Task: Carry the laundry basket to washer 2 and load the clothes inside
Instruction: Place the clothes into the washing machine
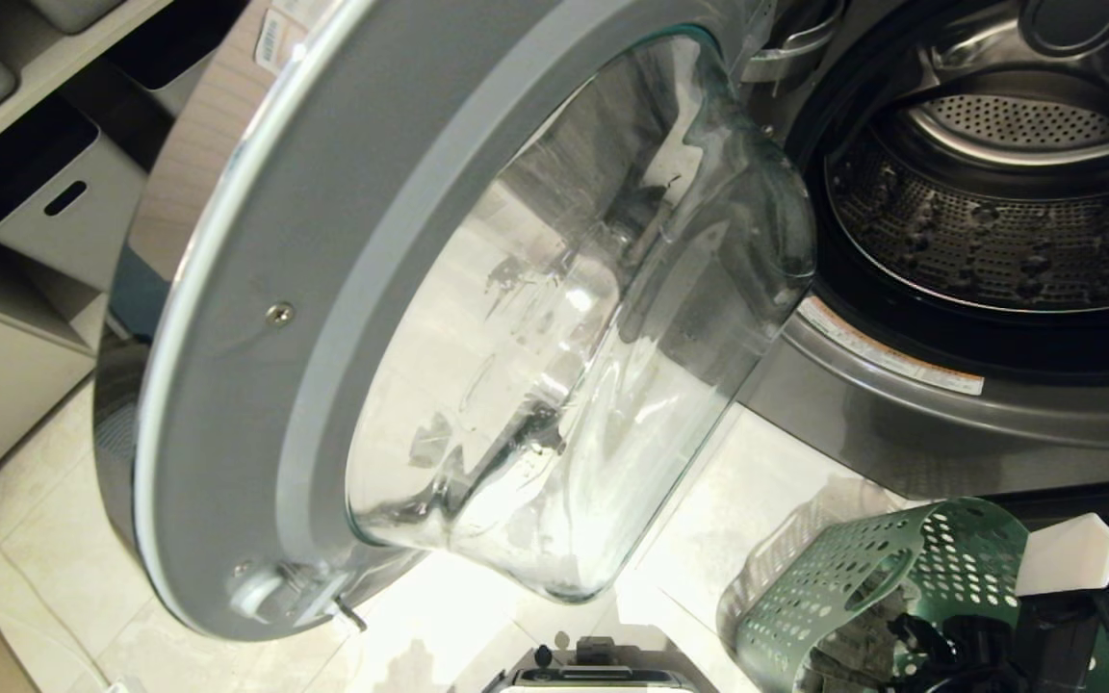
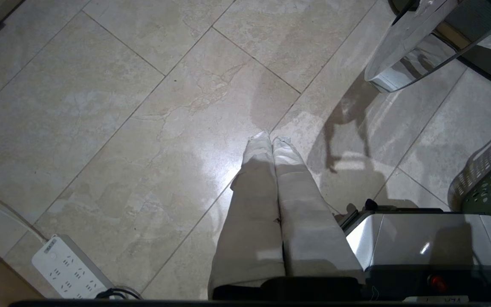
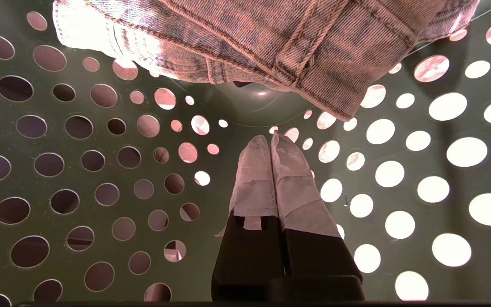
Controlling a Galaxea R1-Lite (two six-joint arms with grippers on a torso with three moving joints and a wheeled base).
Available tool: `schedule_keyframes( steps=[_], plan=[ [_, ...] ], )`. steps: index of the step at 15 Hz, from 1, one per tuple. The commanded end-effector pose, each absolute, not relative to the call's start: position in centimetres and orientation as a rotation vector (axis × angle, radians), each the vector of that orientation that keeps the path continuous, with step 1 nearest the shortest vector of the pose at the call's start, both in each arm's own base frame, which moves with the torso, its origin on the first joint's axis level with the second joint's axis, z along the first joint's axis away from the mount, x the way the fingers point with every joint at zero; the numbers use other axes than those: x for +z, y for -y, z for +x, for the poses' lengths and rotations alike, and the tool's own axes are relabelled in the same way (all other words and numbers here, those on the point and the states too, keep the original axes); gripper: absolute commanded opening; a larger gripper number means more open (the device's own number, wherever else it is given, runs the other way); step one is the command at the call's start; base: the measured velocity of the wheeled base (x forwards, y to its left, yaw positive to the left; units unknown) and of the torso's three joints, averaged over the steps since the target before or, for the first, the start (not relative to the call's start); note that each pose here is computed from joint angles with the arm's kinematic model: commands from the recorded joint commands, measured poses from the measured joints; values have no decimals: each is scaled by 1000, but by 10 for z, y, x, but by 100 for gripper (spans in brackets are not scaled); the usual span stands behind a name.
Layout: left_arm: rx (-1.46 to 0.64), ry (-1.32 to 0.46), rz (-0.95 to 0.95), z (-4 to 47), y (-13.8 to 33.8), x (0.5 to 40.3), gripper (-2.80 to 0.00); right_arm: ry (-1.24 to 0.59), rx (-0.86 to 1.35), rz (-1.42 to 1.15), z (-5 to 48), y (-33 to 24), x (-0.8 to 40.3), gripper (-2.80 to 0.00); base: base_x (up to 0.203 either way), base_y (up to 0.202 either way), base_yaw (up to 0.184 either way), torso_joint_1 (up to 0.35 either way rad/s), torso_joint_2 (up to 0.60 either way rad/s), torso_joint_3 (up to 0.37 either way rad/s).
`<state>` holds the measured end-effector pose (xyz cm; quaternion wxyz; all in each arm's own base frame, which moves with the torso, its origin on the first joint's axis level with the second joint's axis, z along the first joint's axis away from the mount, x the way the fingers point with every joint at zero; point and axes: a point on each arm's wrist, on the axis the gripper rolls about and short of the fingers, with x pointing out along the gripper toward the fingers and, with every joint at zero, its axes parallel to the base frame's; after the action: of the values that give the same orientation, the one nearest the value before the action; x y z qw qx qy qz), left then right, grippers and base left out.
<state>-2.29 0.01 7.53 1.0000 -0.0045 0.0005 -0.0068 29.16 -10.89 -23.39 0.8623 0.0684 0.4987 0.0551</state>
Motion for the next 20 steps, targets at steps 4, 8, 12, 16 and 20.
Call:
schedule_keyframes(
  steps=[4, 8, 12, 16, 20],
  plan=[
    [-14, -2, -9, -23, 0, 75, -280, -1044, 118, 142, 291, 109, -235, -280, 0, 0, 0, 0, 0, 0],
    [-14, -2, -9, -23, 0, 75, -280, -1045, 118, 143, 291, 109, -235, -280, 0, 0, 0, 0, 0, 0],
    [-14, -2, -9, -23, 0, 75, -280, -1046, 118, 143, 290, 108, -235, -280, 0, 0, 0, 0, 0, 0],
    [-14, -2, -9, -23, 0, 75, -280, -1048, 118, 144, 290, 108, -236, -280, 0, 0, 0, 0, 0, 0],
    [-14, -2, -9, -23, 0, 75, -280, -1048, 119, 144, 290, 108, -236, -280, 0, 0, 0, 0, 0, 0]
  ],
)
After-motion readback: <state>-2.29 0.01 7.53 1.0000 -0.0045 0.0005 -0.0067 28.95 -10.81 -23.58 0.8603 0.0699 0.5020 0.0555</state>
